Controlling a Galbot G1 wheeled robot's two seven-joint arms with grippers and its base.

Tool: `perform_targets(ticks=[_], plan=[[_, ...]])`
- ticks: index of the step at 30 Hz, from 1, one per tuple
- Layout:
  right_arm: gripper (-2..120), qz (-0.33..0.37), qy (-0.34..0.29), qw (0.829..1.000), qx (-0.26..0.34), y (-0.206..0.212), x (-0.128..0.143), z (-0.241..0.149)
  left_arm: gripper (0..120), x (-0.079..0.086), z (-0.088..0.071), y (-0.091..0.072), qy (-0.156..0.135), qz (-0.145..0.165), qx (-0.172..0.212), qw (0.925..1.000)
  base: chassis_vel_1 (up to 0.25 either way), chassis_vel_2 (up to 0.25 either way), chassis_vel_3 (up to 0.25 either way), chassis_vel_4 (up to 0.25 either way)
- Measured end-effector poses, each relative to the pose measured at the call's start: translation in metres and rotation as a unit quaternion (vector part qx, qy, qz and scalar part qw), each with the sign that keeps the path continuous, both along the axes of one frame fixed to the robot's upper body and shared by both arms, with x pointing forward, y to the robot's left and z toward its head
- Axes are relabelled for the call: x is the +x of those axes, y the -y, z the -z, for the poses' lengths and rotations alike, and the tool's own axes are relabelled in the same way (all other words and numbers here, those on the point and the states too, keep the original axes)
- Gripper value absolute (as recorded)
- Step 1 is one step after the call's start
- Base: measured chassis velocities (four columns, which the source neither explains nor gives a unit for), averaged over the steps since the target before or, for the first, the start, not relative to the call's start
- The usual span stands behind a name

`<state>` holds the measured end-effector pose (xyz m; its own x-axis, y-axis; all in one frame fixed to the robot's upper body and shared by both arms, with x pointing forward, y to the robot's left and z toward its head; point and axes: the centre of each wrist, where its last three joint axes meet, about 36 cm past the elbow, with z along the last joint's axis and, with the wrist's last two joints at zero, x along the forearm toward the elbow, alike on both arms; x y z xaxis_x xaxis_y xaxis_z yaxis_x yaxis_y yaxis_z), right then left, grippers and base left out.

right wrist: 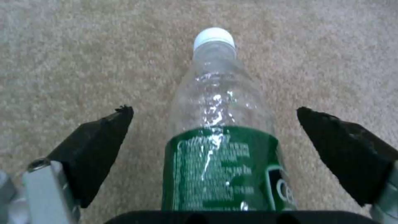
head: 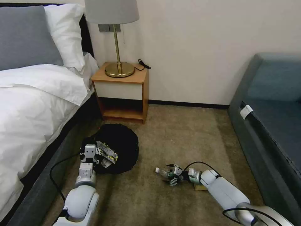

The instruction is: Pick up the trash bin, then pick up the garbage on the floor and place it into the trash bin.

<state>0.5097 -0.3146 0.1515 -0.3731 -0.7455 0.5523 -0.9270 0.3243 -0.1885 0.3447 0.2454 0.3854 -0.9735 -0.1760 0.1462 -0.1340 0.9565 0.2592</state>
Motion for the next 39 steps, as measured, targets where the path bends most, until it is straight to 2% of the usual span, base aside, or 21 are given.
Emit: perform_targets(ticks=[2,4,6,8,9,10,12,14,15,16,18,23,39], plan=[[90,0.0,-0.001,1.0,0.001,0.0017,-0.0003,-0.0001,3,-0.0006,0.0003,0.0,-0.001,0.0,0.0,1.0,0.0,0.0,0.0,0.0],[87,0.0,-0.002,1.0,0.001,0.0019,-0.0007,0.0001,3,-0.0007,0.0004,0.0,-0.001,0.0,0.0,1.0,0.0,0.0,0.0,0.0],[77,-0.001,-0.003,1.0,0.003,0.0024,-0.002,0.0003,3,-0.001,0.0002,0.0002,-0.001,0.0,0.0,1.0,0.0,0.0,0.0,0.0],[74,-0.001,-0.003,1.0,0.003,0.0026,-0.0021,0.0003,3,-0.0011,0.0,0.0003,0.0,0.0,0.0,1.0,0.0,0.0,0.0,0.0],[65,-0.001,-0.003,1.0,0.005,0.003,-0.0025,0.0004,3,-0.0013,-0.0008,0.0004,0.001,0.001,0.0,1.0,0.0,0.0,0.0,0.0],[65,-0.001,-0.003,1.0,0.005,0.003,-0.0025,0.0004,3,-0.0013,-0.0008,0.0004,0.001,0.001,0.0,1.0,0.0,0.0,0.0,0.0],[54,0.0,-0.002,1.0,0.007,0.0036,-0.0031,0.0007,3,-0.0015,-0.0019,0.0001,0.002,0.001,0.001,1.0,0.0,0.0,0.0,0.0],[52,0.0,-0.002,1.0,0.007,0.0038,-0.0032,0.0008,3,-0.0015,-0.002,-0.0001,0.002,0.001,0.001,1.0,0.0,0.0,0.0,0.0],[44,0.0,-0.003,1.0,0.008,0.0043,-0.0038,0.0011,3,-0.0017,-0.0022,-0.0004,0.002,0.002,0.002,1.0,0.0,0.0,0.0,0.0],[44,0.0,-0.003,1.0,0.008,0.0043,-0.0038,0.0011,3,-0.0017,-0.0022,-0.0004,0.002,0.002,0.002,1.0,0.0,0.0,0.0,0.0],[34,0.0,-0.002,1.0,0.01,0.005,-0.0044,0.0013,3,-0.0019,-0.0024,-0.0005,0.002,0.002,0.002,1.0,0.0,0.0,0.0,0.0],[22,0.0,-0.002,1.0,0.012,0.0069,-0.0059,0.0019,3,-0.0019,-0.0027,-0.0007,0.003,0.003,0.002,1.0,0.0,0.0,0.0,0.0],[20,0.017,0.014,0.999,0.041,0.0034,-0.0024,0.0023,3,-0.0026,-0.0028,-0.0007,0.003,0.008,0.005,0.9999,0.0,0.0,0.0,0.0]])
